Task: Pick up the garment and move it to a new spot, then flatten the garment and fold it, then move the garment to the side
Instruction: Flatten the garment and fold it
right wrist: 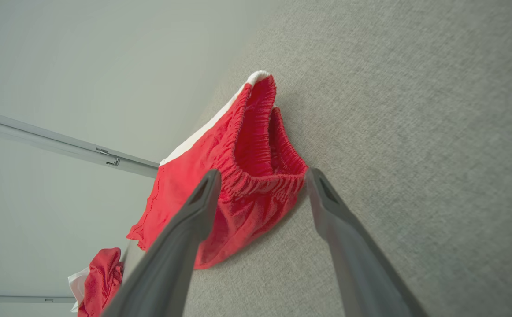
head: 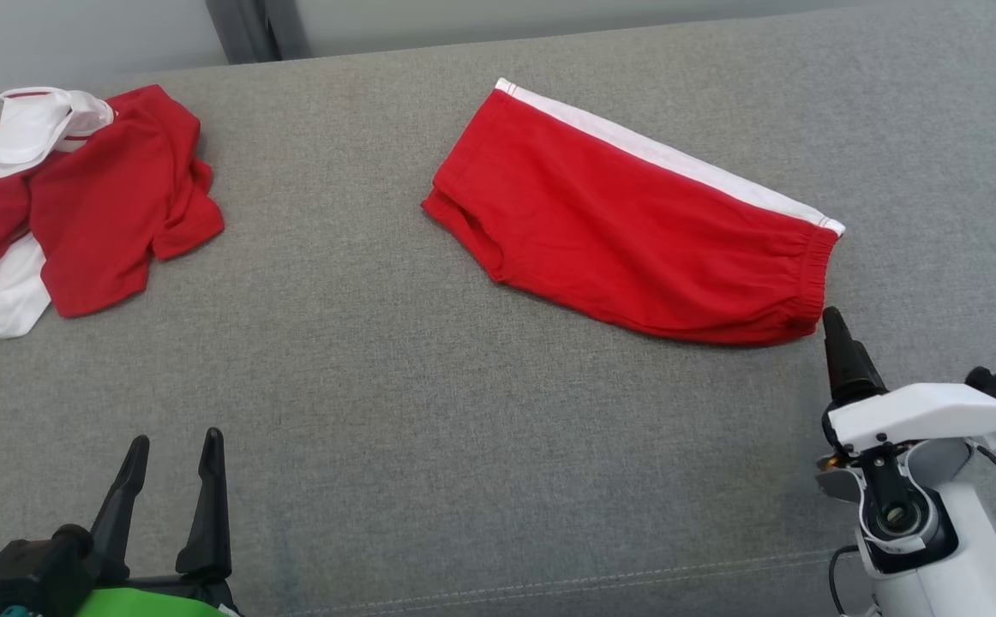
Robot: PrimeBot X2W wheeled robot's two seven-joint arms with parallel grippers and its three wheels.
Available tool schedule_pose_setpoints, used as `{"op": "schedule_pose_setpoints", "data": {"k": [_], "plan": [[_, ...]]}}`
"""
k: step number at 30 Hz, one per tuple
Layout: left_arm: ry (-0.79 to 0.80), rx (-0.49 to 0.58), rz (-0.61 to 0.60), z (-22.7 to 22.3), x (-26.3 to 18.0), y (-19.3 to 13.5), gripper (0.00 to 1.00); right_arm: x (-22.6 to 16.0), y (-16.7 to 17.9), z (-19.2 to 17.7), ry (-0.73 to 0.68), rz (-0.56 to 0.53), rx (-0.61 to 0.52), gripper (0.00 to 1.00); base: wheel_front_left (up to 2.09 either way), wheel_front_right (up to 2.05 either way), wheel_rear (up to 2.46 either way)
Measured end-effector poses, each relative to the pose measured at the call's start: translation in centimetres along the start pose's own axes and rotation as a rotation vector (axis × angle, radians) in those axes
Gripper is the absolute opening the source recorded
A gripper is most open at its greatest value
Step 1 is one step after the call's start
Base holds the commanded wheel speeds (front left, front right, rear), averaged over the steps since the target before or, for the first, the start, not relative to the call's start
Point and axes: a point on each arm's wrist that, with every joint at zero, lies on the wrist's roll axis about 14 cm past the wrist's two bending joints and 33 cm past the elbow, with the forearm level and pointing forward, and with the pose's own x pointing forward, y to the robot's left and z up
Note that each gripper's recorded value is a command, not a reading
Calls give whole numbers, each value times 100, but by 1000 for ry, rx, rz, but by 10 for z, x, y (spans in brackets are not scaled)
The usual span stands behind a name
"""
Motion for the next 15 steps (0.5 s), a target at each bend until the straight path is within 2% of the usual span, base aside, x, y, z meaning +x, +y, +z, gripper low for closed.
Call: {"op": "schedule_pose_setpoints", "data": {"k": [4, 15], "plan": [[10, -5, -1, -2, 3, -1, 100, 9, 9, -11, 59, 18, -37, 100, 0, 0, 0], [21, -10, -1, -5, 4, -4, 100, 21, 8, -10, 85, 5, -50, 100, 0, 0, 0]]}}
